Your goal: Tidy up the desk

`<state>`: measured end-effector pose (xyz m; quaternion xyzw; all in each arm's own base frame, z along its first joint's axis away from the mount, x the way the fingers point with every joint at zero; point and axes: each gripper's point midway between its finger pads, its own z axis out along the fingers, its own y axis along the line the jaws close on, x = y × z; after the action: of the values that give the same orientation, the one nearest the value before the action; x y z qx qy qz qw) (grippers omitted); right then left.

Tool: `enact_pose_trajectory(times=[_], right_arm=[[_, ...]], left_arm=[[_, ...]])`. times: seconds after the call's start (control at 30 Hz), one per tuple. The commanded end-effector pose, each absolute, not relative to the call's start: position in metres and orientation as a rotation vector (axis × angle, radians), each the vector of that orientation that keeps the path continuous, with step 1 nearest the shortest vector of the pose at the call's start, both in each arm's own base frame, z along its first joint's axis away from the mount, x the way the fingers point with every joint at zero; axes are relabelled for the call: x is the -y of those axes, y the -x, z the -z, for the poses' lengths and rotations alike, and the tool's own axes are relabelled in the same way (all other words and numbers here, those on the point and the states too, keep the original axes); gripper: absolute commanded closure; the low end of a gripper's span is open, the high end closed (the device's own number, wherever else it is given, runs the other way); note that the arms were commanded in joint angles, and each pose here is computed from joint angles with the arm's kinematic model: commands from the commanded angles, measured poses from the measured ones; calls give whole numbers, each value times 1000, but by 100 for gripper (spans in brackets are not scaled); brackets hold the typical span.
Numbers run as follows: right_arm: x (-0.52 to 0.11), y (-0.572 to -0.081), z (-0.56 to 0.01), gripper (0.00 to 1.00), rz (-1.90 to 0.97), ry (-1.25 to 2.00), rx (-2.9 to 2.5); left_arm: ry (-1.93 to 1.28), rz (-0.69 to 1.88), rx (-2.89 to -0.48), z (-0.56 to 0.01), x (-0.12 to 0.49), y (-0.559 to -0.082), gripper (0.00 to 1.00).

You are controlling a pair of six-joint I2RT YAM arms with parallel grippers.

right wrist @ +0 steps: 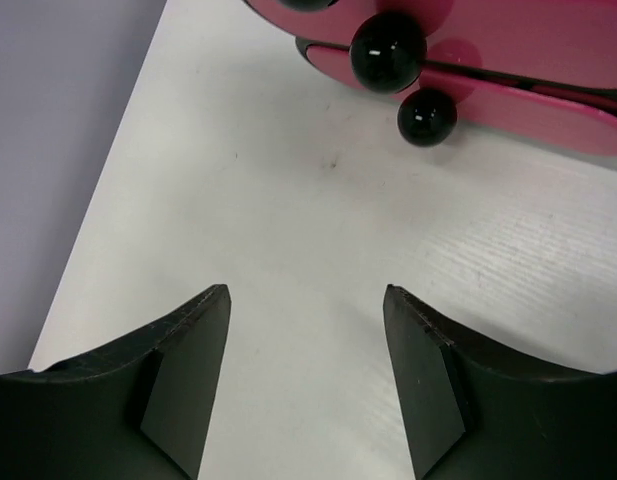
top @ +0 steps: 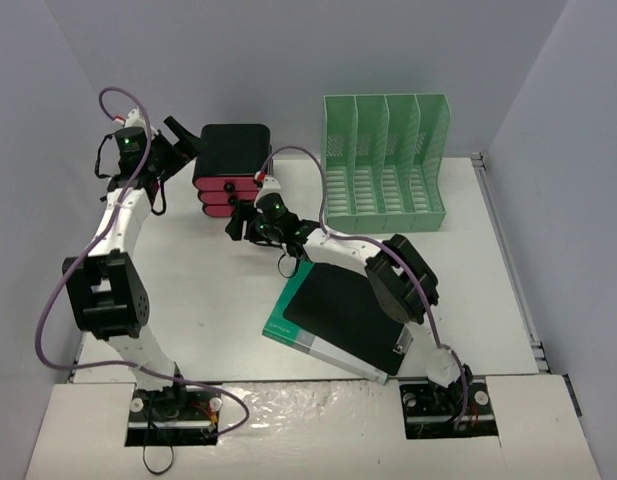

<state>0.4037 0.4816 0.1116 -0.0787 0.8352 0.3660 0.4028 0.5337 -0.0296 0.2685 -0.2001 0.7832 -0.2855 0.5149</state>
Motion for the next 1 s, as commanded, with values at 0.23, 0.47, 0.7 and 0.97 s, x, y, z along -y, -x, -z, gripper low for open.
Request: enact_pose_trajectory(times=[0.23,0.47,0.7,0.97], right_arm=[[-388,-365,-187,39,-651,2,-2232],[-318,-313,-169,38,-530,-130,-2310],[-239,-268,-153,37,-402,-423,-2324],[-188,-221,-126,36,-394,-695,-2305]], left_arm=[[369,507,-1950,-311,48,-413,3],[229,655,-2135,-256,124,-316,3],[92,733,-2287,-220,171,-256,3],[-87,741,-2448,-178,209,-236,3]])
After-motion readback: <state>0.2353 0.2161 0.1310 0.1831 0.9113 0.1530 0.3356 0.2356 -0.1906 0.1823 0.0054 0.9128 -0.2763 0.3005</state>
